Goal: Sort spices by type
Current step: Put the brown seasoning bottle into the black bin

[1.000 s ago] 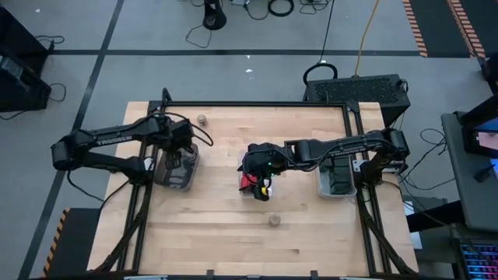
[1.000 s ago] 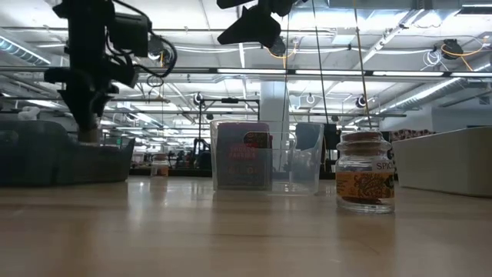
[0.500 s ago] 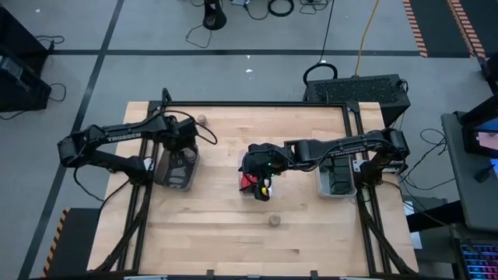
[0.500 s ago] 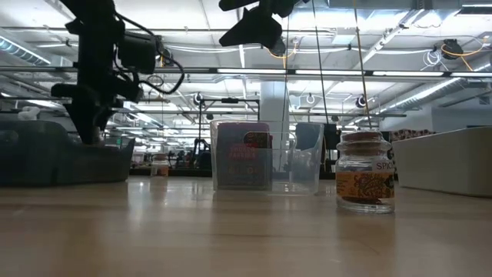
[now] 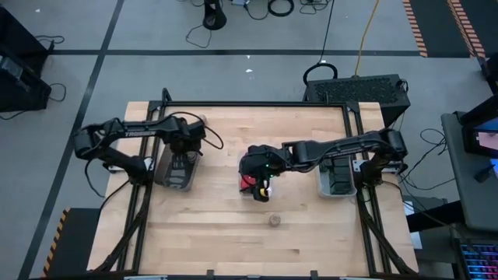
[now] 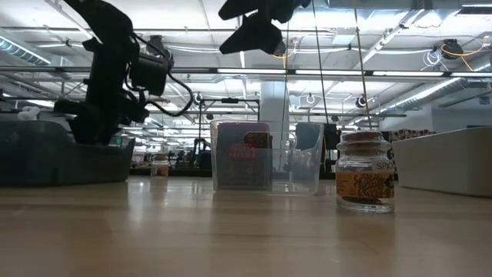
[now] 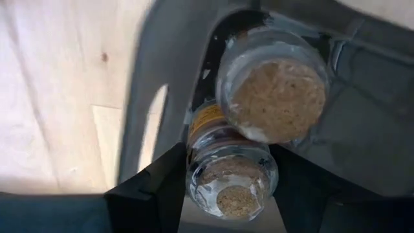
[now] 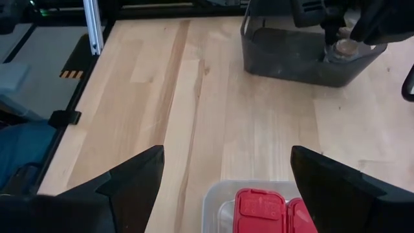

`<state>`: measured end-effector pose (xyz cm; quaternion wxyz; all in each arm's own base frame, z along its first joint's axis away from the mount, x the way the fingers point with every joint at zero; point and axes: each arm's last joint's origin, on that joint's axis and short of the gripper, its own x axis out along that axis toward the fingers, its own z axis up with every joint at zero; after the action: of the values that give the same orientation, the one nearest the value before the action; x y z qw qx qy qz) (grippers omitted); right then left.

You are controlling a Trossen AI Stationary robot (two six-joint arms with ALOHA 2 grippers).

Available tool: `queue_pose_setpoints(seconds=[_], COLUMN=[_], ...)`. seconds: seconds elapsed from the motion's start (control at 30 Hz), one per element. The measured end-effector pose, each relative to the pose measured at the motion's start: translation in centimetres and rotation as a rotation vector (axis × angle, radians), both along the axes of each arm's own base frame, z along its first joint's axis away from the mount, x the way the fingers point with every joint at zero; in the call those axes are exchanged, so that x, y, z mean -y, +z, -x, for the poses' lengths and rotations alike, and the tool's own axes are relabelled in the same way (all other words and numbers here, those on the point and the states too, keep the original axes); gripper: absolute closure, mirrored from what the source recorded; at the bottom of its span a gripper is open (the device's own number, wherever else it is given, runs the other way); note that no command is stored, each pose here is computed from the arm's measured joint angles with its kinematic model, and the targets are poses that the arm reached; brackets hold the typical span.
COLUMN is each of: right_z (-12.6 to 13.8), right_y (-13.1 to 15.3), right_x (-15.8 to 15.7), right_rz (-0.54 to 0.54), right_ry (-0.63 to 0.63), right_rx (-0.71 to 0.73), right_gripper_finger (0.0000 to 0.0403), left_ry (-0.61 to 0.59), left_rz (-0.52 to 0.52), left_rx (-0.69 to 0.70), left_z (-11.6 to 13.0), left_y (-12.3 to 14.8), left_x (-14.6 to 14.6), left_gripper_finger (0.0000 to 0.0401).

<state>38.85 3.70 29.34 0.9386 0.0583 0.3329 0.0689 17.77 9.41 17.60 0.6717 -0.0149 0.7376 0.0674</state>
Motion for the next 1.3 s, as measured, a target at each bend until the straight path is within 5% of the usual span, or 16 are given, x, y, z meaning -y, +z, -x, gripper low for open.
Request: queue_pose_setpoints(seconds=[0.87,1.3], right_z=[-0.6,-0.6], right_y=[-1.0,-0.6], right_x=[0.0,0.1], right_rz=[0.004,0.000], right_ry=[0.002,-0.002], right_rx=[-0.012,0.005], right_gripper_finger=[0.0085,0.0085], left_ry=[0.002,0.023], left_rz=[0.024,0.006], left_rx=[-0.066,-0.034], left_z=[0.0,-0.2], left_y=[-0.6,4.2], left_x=[0.0,-0.1], left_gripper_finger=[0.0132,0.0132])
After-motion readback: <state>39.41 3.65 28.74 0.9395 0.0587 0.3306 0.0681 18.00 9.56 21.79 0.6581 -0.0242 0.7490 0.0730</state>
